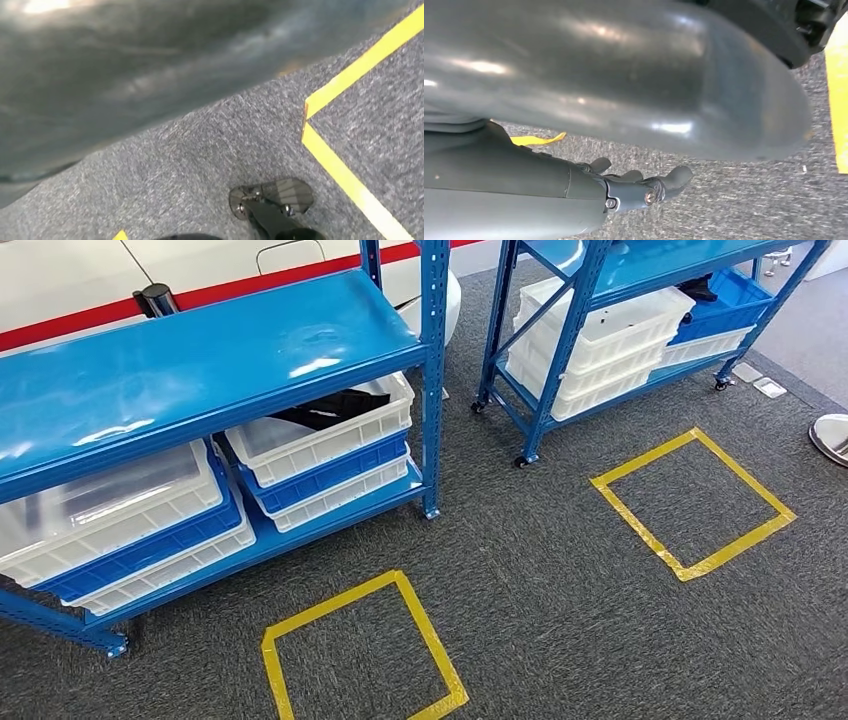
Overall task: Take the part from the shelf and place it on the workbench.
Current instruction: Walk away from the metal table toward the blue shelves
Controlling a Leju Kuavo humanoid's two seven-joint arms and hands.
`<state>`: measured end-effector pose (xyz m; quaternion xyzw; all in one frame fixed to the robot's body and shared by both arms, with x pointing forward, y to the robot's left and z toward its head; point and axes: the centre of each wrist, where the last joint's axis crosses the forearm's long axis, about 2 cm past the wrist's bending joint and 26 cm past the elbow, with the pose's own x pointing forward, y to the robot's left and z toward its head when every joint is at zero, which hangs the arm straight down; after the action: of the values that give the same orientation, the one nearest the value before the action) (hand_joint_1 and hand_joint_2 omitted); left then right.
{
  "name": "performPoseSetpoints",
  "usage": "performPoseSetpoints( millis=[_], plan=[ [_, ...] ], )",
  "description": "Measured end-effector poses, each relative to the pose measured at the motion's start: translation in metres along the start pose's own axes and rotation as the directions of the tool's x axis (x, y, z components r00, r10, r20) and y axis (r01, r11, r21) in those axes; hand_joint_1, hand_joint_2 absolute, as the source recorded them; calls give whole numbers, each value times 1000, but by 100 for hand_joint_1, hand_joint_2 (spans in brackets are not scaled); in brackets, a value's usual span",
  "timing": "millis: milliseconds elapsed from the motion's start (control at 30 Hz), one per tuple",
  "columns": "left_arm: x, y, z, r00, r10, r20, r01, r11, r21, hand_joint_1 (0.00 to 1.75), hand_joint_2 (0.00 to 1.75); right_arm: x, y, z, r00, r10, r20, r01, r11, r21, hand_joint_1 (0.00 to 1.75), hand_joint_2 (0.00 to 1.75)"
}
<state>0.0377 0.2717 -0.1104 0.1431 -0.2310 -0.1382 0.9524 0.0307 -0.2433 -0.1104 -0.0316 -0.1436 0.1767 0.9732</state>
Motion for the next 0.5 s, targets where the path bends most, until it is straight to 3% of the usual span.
performPoseSetpoints(
  millis=[500],
  plan=[
    [0,-1,0,1000,-18,5,18,1000,11,0,0,1,1,0,1000,16,3,-16,1000,1,0,0]
  ],
)
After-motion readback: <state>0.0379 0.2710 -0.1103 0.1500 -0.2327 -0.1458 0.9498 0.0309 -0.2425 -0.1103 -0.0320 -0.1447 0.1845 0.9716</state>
